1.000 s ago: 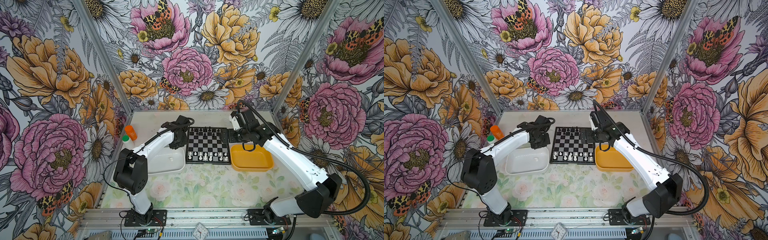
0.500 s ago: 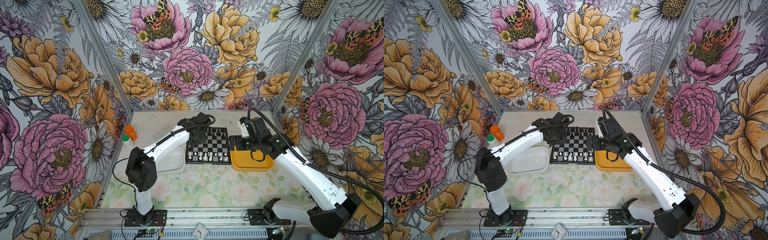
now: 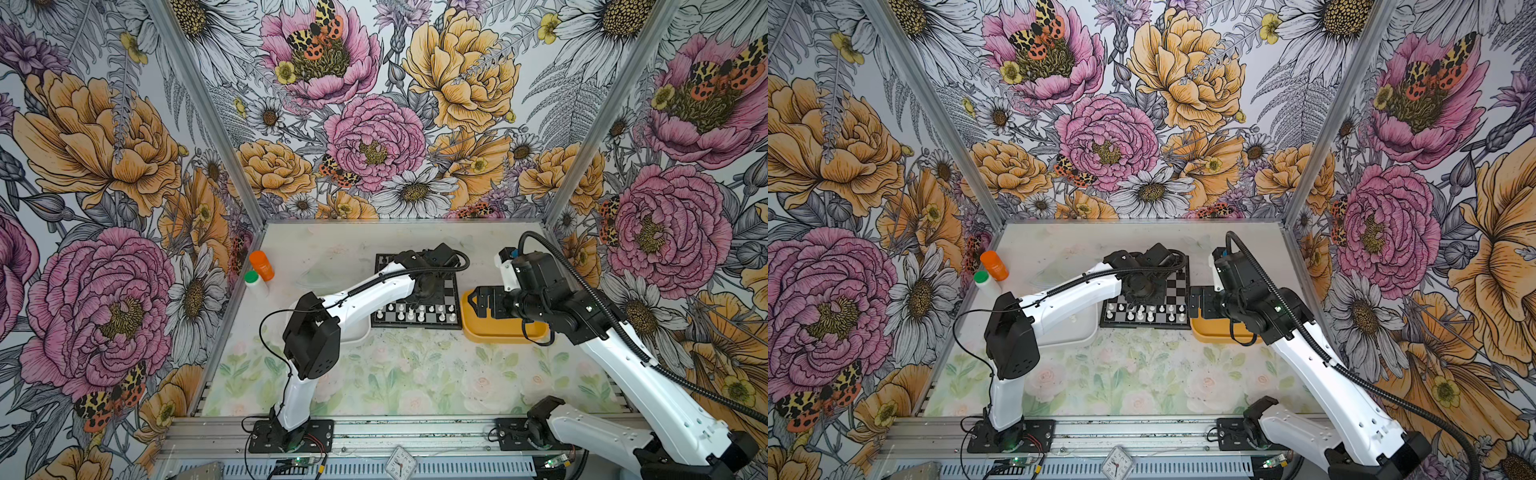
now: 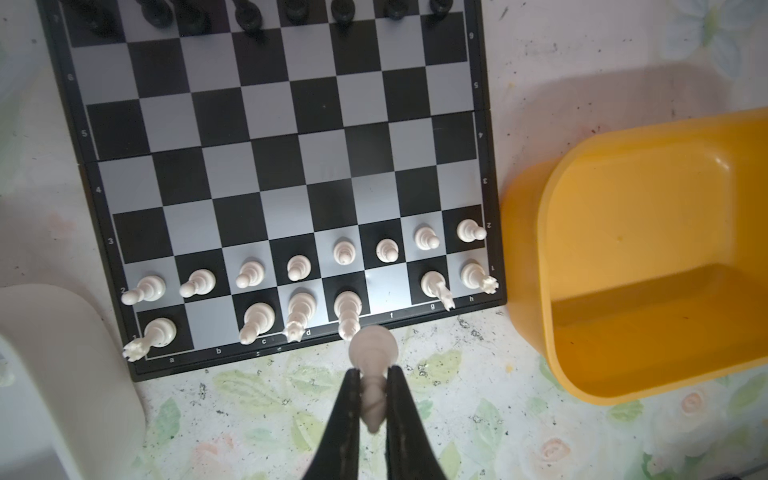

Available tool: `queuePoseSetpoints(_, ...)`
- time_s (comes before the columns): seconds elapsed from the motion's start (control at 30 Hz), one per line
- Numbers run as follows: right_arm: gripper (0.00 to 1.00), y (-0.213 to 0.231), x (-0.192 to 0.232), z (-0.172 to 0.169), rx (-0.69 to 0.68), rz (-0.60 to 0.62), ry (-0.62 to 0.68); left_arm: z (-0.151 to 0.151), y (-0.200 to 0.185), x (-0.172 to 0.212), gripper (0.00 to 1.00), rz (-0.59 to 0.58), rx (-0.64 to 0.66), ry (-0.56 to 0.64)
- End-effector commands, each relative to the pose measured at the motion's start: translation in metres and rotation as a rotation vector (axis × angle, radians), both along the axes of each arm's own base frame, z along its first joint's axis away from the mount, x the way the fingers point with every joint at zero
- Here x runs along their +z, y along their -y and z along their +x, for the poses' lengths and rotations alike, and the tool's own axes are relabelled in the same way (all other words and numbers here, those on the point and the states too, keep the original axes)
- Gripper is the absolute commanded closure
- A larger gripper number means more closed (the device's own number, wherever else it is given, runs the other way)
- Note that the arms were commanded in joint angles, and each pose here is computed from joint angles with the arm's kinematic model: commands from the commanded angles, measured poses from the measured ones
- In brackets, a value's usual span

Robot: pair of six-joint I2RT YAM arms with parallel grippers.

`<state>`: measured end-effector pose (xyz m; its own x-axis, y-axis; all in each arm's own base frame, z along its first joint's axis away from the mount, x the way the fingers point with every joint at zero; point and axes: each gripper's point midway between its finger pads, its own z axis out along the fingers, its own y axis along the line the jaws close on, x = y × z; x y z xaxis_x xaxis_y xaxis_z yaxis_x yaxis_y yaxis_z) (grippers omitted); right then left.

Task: Set up the chess pieces on the board
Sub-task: 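Lower the pawn onto the near rank, left gripper, while right arm reaches over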

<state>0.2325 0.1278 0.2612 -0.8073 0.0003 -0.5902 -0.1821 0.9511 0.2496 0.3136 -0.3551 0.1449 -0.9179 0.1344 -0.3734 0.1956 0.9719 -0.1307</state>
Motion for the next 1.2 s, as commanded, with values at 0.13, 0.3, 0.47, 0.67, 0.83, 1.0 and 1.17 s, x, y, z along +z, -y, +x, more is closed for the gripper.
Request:
queuePoseSetpoints(0.13,0.0,0.024,0.002,-0.023,-0.048,-0.041,-0.005,-0.004,0.018,-0.018,0.9,0.022,-0.015,-0.018)
queuePoseSetpoints(0.3,0.0,0.032,0.003,-0.033,-0.059,-0.047,-0.003,-0.009,0.021,-0.037,0.91,0.048,-0.023,-0.048)
queuePoseSetpoints(0.47,0.0,0.036,0.006,-0.037,-0.064,-0.05,0.006,-0.01,0.021,-0.05,0.91,0.069,-0.025,-0.064)
queuePoseSetpoints(0.67,0.0,0.039,0.004,-0.04,-0.068,-0.06,0.0,-0.012,0.023,-0.06,0.91,0.084,-0.029,-0.078)
queuePoseSetpoints(0.83,0.0,0.04,0.004,-0.04,-0.069,-0.061,0.002,-0.012,0.023,-0.069,0.91,0.097,-0.033,-0.091)
queuePoseSetpoints(1.0,0.0,0.042,0.014,-0.04,-0.082,-0.052,0.033,-0.011,0.023,-0.077,0.9,0.109,-0.039,-0.101)
queuePoseSetpoints(1.17,0.0,0.042,0.007,-0.042,-0.088,-0.049,0.008,-0.009,0.024,-0.079,0.9,0.112,-0.047,-0.102)
